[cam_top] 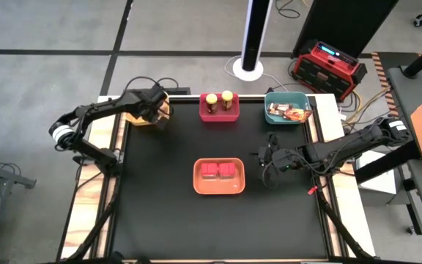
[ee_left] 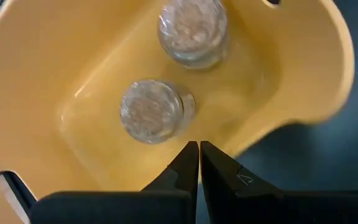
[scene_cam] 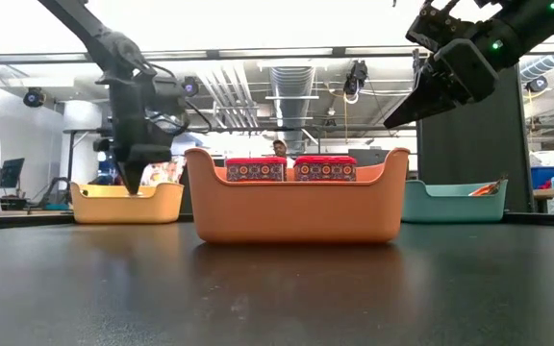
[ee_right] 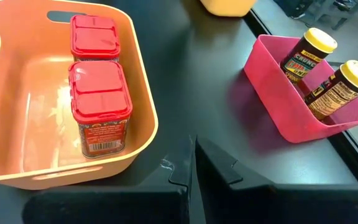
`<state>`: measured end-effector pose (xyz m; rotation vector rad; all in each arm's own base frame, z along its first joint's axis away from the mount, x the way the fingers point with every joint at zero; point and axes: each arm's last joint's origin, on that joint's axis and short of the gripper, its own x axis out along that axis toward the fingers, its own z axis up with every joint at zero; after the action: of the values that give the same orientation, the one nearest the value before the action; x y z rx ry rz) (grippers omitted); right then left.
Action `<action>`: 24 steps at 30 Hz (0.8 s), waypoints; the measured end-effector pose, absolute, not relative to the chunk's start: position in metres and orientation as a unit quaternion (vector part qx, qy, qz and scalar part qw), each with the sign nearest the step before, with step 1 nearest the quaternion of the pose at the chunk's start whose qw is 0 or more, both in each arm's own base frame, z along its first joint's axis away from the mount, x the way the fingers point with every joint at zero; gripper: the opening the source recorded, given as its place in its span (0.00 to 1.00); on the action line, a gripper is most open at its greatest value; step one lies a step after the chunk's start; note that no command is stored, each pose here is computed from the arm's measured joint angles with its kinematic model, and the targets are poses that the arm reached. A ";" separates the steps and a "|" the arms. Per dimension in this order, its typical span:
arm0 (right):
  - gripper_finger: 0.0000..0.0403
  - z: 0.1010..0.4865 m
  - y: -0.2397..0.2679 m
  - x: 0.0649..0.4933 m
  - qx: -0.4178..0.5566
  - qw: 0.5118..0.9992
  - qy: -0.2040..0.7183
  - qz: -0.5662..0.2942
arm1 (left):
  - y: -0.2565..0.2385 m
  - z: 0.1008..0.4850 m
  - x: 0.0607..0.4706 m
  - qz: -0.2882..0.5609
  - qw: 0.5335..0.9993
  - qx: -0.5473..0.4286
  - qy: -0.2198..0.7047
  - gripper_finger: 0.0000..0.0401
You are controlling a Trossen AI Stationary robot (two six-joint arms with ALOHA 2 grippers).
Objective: Sort spices by type
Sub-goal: Put the transparent seasoning bottle into the yellow bin
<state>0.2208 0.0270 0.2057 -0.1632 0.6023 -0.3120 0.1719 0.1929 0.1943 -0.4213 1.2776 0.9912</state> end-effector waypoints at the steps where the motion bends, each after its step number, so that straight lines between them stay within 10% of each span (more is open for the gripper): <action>1: 0.03 0.206 0.027 0.221 -0.080 0.940 0.295 -0.153 | 0.193 0.194 0.172 0.442 0.673 -0.186 0.564 0.00; 24: 0.03 0.206 0.027 0.221 -0.081 0.940 0.295 -0.153 | 0.207 0.185 0.169 0.471 0.655 -0.179 0.563 0.00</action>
<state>0.2208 0.0270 0.2057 -0.1644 0.6027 -0.3117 0.1692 0.2069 0.1845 -0.4062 1.2771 1.0668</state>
